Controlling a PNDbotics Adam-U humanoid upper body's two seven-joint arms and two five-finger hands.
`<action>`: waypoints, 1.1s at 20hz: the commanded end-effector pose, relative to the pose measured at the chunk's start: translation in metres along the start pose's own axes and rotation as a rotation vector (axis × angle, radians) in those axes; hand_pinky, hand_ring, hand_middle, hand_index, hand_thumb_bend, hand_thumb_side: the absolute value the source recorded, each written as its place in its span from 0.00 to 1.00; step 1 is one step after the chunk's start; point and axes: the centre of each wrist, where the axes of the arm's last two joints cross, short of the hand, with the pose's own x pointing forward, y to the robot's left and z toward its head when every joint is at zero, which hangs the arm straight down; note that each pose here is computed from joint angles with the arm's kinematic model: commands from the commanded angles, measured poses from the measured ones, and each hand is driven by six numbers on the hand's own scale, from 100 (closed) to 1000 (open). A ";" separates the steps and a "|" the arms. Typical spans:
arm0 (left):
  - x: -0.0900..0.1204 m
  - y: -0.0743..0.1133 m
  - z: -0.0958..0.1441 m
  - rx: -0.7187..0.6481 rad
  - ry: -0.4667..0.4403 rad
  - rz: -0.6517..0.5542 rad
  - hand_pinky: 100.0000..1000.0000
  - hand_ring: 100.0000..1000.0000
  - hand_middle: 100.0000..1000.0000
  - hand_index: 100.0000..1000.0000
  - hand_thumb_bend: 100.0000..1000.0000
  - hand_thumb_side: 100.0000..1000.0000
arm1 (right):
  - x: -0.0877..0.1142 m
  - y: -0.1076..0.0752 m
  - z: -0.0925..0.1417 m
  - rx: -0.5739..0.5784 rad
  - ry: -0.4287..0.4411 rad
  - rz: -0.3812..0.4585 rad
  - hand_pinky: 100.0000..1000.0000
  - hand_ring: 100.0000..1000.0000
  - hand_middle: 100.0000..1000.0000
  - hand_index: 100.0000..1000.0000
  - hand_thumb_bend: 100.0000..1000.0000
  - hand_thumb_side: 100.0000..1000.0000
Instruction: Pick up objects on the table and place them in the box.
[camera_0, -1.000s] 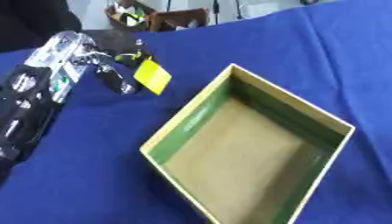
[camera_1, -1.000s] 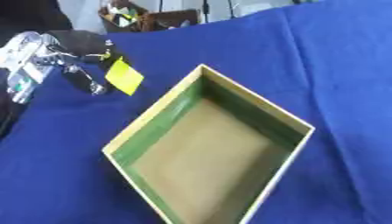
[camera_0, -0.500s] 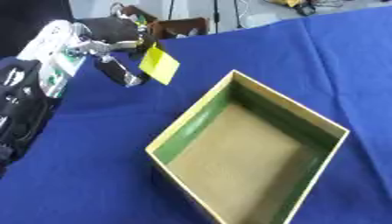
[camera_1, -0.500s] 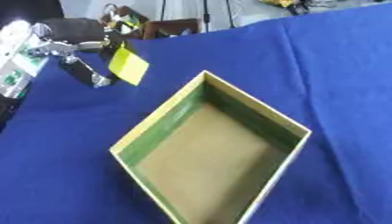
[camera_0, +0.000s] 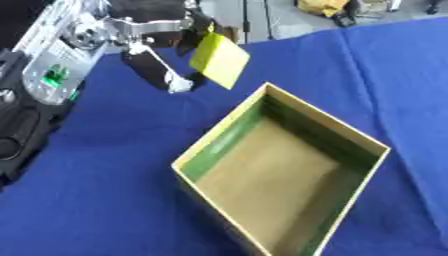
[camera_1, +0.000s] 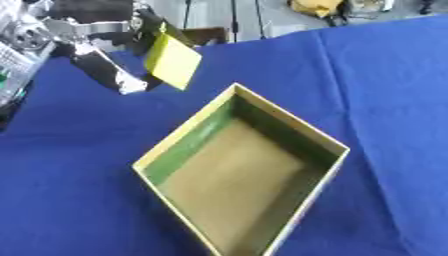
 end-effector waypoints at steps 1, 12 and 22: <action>0.013 0.005 -0.011 -0.030 -0.024 -0.010 0.13 0.37 0.22 0.26 0.00 0.17 | 0.010 -0.005 -0.008 0.006 -0.046 0.010 0.48 0.55 0.49 0.64 0.21 0.65; 0.015 -0.062 -0.070 -0.344 -0.050 -0.034 0.19 0.39 0.24 0.27 0.00 0.17 | 0.016 -0.004 -0.019 0.014 -0.086 -0.016 0.49 0.55 0.49 0.64 0.19 0.64; 0.009 -0.103 -0.088 -0.483 -0.174 -0.099 0.71 0.82 0.81 1.00 0.00 0.20 | 0.017 -0.004 -0.021 0.007 -0.087 -0.020 0.49 0.55 0.49 0.64 0.19 0.64</action>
